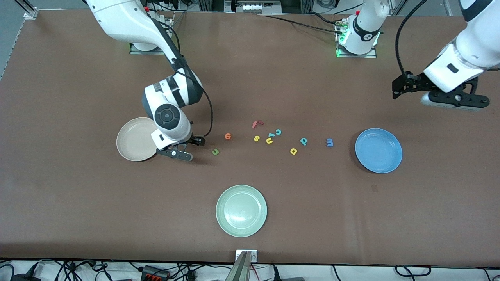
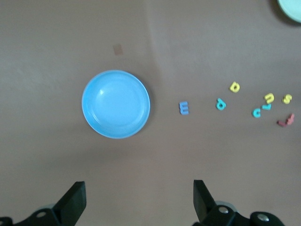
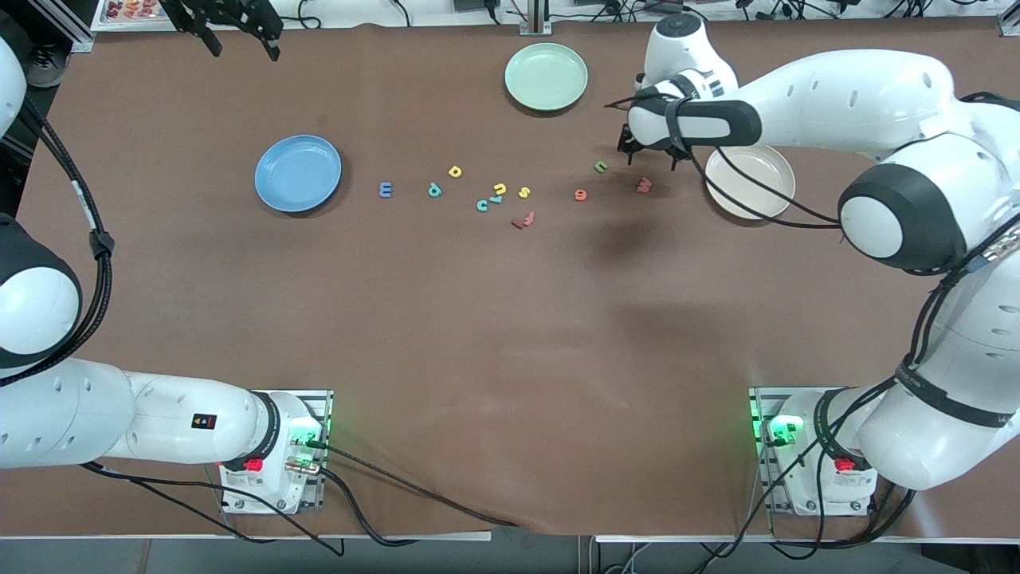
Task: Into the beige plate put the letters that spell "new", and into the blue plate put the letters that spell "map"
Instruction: 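Grasp the pink w with the right gripper while the left gripper reaches the blue E, then carry the w to the beige plate while the left gripper carries the E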
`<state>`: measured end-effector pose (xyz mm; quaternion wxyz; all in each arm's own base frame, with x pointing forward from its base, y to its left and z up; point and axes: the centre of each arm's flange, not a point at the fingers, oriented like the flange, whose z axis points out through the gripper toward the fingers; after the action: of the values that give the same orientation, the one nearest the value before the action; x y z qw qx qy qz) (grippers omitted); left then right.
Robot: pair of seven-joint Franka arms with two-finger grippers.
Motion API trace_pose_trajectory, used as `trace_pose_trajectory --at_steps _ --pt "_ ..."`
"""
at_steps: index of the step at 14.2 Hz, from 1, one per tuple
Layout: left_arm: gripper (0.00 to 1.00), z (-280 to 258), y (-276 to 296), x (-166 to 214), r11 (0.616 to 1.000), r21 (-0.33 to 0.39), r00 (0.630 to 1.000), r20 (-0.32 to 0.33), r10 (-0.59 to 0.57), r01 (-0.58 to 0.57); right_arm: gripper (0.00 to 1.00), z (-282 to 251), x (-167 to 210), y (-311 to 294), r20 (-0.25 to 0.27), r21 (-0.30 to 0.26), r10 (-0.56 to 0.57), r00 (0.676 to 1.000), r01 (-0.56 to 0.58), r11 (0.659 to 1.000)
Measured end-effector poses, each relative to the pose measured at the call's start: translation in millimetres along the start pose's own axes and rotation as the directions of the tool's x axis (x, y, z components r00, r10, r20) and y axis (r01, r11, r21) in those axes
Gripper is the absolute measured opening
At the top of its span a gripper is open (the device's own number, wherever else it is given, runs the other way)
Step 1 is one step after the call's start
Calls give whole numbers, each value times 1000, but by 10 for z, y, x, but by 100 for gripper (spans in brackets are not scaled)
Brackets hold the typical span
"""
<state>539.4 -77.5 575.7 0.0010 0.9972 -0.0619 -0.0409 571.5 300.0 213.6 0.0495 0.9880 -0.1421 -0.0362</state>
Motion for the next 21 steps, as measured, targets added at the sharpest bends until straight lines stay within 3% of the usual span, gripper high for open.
trace_pose_trajectory --at_steps 5,8,12,15,21 --pt "100 651 230 239 999 -18 991 126 39 -37 93 261 -92 -121 3 -2 79 997 -79 997" --pt "100 1245 571 521 997 -21 984 158 82 -79 91 327 -43 -68 6 -9 93 996 -93 996" --pt "100 1870 782 816 1000 -14 990 141 24 -22 86 340 -7 -33 5 -7 105 994 -105 994" --pt "100 2286 833 925 998 -7 990 131 -56 57 86 376 5 -15 -10 25 118 993 -118 993" --pt "100 3521 960 665 991 -16 991 44 -130 131 79 421 -17 0 -20 41 124 992 -123 992"
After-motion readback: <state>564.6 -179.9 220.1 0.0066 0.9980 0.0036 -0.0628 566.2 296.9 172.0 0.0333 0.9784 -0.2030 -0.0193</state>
